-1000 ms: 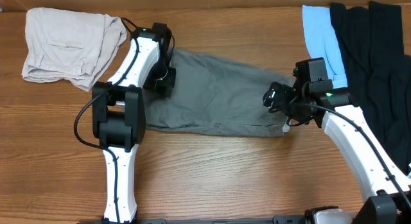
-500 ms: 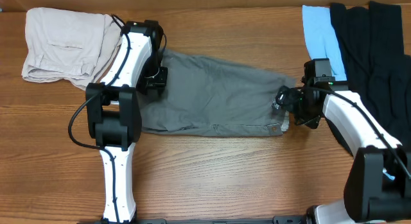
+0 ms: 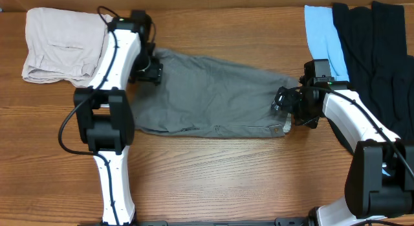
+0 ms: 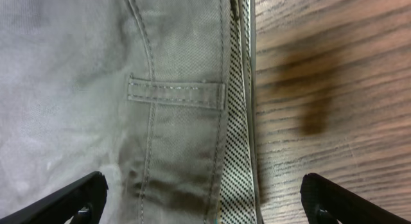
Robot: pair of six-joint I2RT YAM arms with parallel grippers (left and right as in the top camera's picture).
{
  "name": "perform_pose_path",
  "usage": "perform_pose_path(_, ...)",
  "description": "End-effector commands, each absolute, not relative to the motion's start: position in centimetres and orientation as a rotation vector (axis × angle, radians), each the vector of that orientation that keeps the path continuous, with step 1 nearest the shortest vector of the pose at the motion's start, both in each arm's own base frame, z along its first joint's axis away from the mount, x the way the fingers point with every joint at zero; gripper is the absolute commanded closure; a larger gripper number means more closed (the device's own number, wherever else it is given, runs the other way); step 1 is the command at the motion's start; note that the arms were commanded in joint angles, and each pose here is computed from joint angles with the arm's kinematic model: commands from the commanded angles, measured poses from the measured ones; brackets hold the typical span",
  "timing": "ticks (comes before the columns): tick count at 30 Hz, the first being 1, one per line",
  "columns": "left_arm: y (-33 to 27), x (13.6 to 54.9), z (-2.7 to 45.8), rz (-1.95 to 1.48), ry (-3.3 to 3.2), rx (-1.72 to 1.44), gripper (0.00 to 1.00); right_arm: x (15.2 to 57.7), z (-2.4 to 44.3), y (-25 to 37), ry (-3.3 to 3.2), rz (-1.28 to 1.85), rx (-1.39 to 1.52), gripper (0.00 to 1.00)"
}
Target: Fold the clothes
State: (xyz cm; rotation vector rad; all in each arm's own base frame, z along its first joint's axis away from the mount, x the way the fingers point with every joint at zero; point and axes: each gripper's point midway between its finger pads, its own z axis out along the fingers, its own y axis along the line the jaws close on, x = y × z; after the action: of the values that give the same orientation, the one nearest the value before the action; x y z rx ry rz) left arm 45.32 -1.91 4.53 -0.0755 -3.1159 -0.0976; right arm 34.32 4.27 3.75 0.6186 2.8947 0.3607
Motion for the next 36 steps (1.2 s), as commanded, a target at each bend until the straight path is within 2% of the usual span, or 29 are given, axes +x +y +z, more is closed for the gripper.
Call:
perform_pose_path(1,-1.2,46.4,6.5,0.009,-3.183,-0.105,0.25,34.6,3.6,3.9,2.889,0.335,0.600,0.00)
perform_pose_path(8,-0.3,46.5,5.9,0.071,-3.181,-0.093,0.36,34.8,3.6,3.7,2.878,0.311,0.599,0.00)
perform_pose_path(15,-0.2,46.1,4.0,0.071,-3.168,-0.089,0.38,35.2,1.9,3.7,2.900,0.297,0.598,0.00)
perform_pose_path(23,-0.2,45.5,1.9,0.069,-3.152,-0.088,0.45,35.3,-0.2,5.1,2.933,0.330,0.602,0.05)
perform_pose_path(25,-0.2,45.5,1.5,0.070,-3.155,-0.088,0.53,35.5,-0.3,5.2,2.925,0.336,0.614,0.07)
perform_pose_path(33,-0.6,44.5,-1.0,0.107,-3.139,-0.080,0.92,34.5,-1.7,6.2,2.911,0.366,0.685,0.25)
perform_pose_path(34,-0.7,44.4,-1.3,0.114,-3.136,-0.078,0.96,34.4,-1.9,6.3,2.908,0.368,0.693,0.29)
perform_pose_path(36,-0.8,44.0,-1.7,0.121,-3.128,-0.051,0.96,34.1,-2.4,6.2,2.898,0.366,0.735,0.39)
